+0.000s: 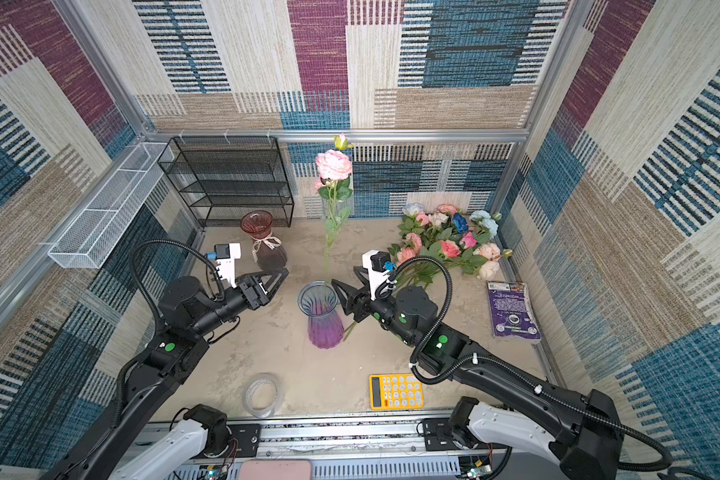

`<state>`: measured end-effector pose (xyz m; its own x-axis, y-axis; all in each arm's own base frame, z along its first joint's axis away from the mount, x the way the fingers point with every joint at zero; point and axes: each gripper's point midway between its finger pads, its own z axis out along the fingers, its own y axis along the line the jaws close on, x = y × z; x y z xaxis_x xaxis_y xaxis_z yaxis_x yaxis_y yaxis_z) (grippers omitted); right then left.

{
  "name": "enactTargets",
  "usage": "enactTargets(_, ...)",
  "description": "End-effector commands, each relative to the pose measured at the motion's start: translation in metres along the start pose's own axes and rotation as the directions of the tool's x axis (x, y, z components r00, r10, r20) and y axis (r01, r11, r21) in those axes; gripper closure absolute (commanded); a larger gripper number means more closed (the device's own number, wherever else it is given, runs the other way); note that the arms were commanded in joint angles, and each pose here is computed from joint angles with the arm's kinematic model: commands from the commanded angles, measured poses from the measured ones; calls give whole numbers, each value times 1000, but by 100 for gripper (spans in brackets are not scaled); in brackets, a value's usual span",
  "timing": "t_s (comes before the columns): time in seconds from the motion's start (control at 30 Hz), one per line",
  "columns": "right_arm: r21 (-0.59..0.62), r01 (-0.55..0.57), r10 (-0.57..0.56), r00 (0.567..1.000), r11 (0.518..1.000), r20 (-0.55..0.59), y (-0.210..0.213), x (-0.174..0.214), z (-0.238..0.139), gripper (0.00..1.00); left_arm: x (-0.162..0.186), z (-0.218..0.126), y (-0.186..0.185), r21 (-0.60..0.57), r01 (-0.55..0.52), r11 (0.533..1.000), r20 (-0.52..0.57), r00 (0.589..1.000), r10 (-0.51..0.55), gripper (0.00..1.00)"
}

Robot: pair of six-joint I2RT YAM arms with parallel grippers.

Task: Arrange the flowers into the vase
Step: 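Lower the rose stem into the purple-blue vase and open the right gripper, then move the right gripper back to the flower pile and grasp pink rose stems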

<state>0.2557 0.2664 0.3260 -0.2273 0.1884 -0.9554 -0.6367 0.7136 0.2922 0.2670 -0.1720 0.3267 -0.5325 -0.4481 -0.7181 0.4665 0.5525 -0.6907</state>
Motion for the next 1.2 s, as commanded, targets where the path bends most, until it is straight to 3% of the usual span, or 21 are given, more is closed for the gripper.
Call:
enactTargets(0.0,97,-94,98,995,991,-36,-30,18,-9,32,15,-10,28,-117,-17,993,-4,1000,17,27)
enactTargets(0.2,248,-259,289,953,933,-90,-103,50,-10,31,46,-17,56,-180,31,983,-42,998,-39,27)
enactTargets(0.3,291,-354,415,890,889,-188,-134,83,5,33,58,-17,65,-195,68,978,-57,995,-80,27)
enactTargets(0.47,363,-414,529,784,835,-325,-156,133,42,42,71,-18,77,-217,109,970,-63,990,-125,27)
enactTargets(0.67,492,-462,643,703,738,-304,-186,166,74,57,77,-20,80,-225,120,967,-74,987,-140,28)
enactTargets(0.97,660,-405,704,656,632,-271,-216,199,70,64,78,-24,82,-234,115,965,-62,989,-133,28)
enactTargets(1.17,683,-394,712,649,615,-267,-225,211,75,65,79,-23,84,-234,116,965,-61,989,-134,28)
